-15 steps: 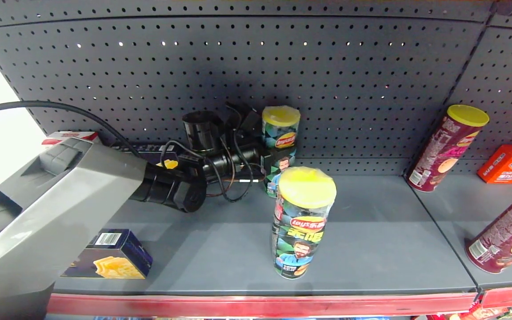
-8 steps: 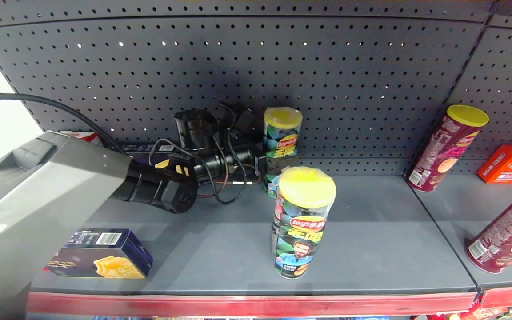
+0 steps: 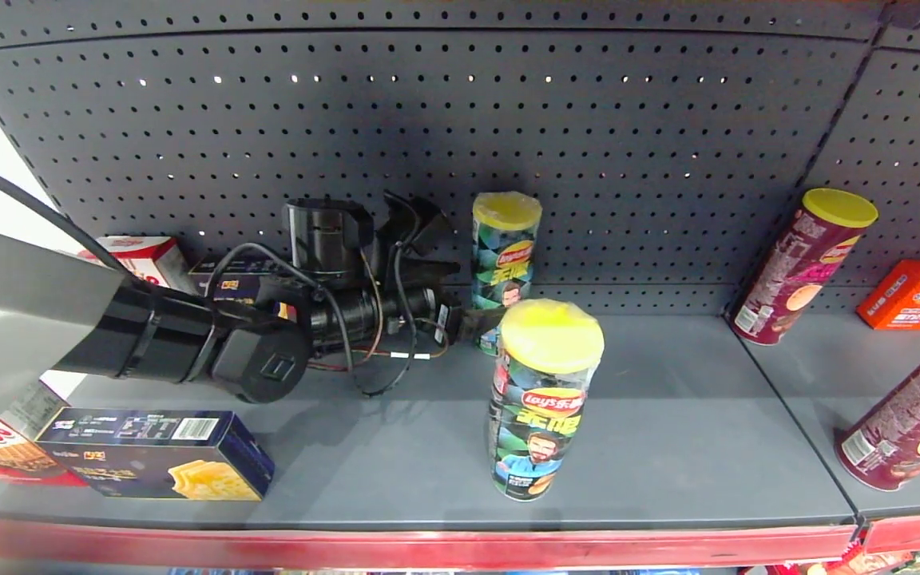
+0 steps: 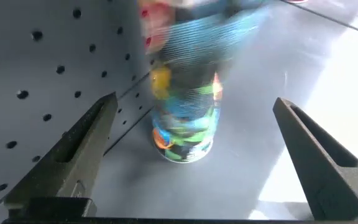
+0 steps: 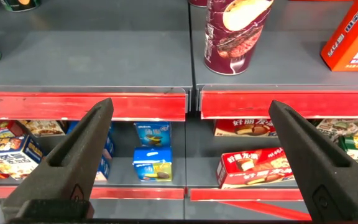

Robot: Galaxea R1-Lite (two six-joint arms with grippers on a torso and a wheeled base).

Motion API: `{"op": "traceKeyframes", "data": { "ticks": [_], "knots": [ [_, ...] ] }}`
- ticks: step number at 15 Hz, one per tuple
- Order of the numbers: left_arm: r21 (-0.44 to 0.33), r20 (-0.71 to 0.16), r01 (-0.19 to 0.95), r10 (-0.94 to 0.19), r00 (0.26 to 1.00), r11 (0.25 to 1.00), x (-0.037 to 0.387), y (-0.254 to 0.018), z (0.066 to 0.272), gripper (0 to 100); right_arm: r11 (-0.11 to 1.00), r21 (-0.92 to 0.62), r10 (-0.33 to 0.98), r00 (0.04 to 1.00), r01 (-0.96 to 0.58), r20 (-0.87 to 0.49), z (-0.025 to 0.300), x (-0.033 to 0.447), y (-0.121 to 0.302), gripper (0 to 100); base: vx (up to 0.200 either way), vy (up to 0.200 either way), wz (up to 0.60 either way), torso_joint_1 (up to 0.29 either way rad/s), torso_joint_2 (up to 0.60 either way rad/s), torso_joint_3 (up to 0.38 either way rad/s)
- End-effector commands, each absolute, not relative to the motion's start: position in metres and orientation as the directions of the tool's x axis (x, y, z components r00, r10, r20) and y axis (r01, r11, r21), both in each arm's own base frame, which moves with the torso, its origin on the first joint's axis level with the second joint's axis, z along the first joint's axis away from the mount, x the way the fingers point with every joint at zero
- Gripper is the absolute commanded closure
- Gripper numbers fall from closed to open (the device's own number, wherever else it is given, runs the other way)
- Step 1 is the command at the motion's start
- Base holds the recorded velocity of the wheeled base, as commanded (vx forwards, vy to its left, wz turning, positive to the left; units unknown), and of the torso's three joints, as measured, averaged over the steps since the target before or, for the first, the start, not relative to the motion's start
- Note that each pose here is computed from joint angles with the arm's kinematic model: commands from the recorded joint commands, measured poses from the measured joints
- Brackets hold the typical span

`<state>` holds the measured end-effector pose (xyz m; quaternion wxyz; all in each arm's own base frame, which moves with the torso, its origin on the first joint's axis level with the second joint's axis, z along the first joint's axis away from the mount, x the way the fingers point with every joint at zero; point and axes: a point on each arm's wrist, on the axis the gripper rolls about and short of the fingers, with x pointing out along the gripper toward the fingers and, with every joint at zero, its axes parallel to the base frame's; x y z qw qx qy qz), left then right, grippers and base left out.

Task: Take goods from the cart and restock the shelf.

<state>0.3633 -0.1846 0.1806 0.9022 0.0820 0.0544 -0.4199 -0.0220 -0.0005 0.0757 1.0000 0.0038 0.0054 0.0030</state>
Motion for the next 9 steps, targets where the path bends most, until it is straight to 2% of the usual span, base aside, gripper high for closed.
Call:
{"op": "traceKeyframes", "data": {
  "ticks": [1,3,9],
  "knots": [
    [0.119,-0.145,0.745,-0.731,0.667,0.656,0.3597,-0.1814,0.1914,0,1.0,0.008,0.008,1.0,-0.008,-0.012,0.0758,-0.0219,-0.0006,0,0.0,0.0,0.0,0.0,0.0,0.0],
    [0.143,-0.154,0.7,-0.683,0.714,0.7,0.3612,-0.1792,0.1894,0,1.0,0.008,0.006,1.0,-0.006,-0.012,0.0758,-0.0219,-0.0005,0,0.0,0.0,0.0,0.0,0.0,0.0],
    [0.18,-0.187,0.64,-0.612,0.768,0.747,0.3643,-0.1772,0.1863,0,1.0,0.008,0.006,1.0,-0.006,-0.012,0.0758,-0.0219,-0.0005,0,0.0,0.0,0.0,0.0,0.0,0.0]
  ]
}}
